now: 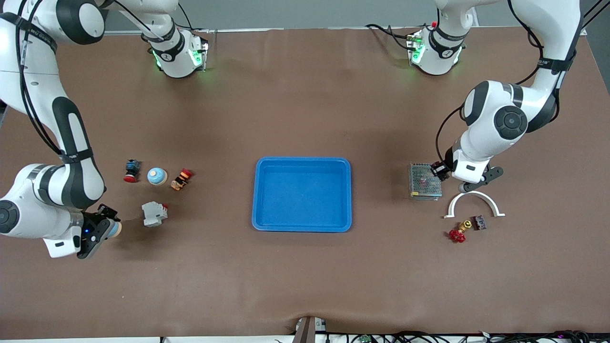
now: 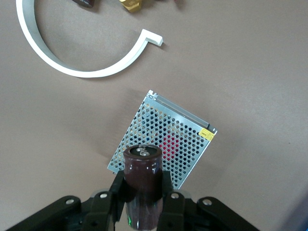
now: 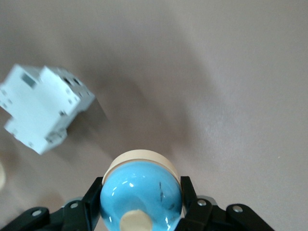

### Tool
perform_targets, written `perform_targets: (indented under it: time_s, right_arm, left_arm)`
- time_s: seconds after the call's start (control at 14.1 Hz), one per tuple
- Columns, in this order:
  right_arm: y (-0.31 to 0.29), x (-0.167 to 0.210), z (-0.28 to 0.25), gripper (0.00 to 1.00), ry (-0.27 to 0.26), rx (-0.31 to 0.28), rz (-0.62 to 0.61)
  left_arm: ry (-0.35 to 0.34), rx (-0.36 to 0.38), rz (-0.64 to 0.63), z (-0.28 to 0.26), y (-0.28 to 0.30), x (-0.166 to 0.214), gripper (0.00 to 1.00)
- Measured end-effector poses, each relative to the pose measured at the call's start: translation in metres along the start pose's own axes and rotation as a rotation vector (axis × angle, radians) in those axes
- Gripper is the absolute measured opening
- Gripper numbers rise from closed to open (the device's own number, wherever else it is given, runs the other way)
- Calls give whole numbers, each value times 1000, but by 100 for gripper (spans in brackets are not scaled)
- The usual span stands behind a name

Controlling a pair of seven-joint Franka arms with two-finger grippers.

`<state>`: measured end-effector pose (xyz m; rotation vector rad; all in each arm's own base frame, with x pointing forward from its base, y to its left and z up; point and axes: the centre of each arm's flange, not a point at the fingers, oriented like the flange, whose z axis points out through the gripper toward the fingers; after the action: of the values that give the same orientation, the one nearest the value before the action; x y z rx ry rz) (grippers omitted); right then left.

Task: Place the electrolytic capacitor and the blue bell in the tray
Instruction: 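Close the right gripper on the blue bell and lift it, then carry the bell and the capacitor over the tray with both grippers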

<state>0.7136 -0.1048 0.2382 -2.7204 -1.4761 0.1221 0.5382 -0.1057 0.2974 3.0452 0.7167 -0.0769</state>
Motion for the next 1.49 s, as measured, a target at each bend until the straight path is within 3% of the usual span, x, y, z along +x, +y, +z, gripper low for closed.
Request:
perform_targets:
  time_s: [0.64,0.92,1.49]
  right_arm:
    - [-107,109,-92,67,-133,86,361]
    - [-171,169,-114,67,-140,116,528]
    - [-285,264,-106,67,-148,58,792]
  left_arm:
    - [-19,29,-9,-44,9,15,33]
    - [-21,31,-6,-56,16,15,33]
    - [-9,9,-25,-70,68,-19,33]
